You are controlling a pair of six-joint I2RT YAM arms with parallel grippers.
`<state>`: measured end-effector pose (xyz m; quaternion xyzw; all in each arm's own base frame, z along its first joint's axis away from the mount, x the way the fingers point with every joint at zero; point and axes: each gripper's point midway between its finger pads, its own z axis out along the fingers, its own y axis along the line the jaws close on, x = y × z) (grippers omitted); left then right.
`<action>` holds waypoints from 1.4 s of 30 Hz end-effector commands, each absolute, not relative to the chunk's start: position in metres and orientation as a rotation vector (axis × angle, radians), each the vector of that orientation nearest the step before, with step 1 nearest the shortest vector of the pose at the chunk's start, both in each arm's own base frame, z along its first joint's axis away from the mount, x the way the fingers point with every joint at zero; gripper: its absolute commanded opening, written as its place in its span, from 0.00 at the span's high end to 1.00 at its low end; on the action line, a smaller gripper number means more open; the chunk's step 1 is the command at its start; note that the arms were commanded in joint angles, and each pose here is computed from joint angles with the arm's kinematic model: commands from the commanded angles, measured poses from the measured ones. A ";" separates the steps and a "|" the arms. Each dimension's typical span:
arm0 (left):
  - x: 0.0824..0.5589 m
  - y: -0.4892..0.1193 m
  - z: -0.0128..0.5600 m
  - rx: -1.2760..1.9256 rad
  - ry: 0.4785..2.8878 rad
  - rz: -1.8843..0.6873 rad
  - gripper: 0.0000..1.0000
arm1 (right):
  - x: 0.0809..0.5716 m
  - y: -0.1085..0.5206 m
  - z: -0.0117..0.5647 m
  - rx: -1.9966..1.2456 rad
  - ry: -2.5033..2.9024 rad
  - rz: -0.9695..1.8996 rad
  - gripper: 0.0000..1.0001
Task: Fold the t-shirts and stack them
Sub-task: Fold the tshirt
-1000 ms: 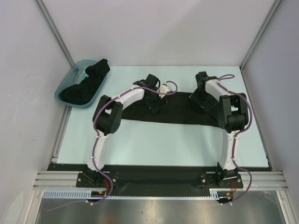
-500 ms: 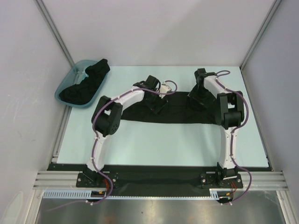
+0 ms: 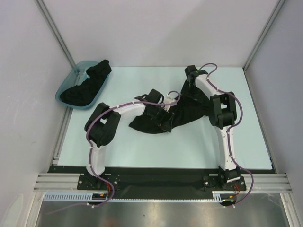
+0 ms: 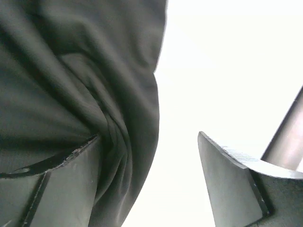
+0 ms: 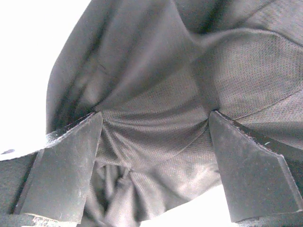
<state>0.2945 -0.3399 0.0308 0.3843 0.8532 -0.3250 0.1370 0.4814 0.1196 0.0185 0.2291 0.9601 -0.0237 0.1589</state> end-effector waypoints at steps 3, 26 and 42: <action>0.164 -0.338 0.003 0.968 2.928 -1.237 0.17 | 0.504 0.189 -0.024 0.378 2.757 0.119 0.00; 0.163 -0.440 0.108 0.274 2.471 -1.797 0.20 | 0.464 0.232 0.021 0.056 2.801 0.487 0.00; 0.256 -0.386 0.185 0.694 2.118 -0.983 0.16 | 0.445 0.121 0.171 0.301 2.651 0.272 0.00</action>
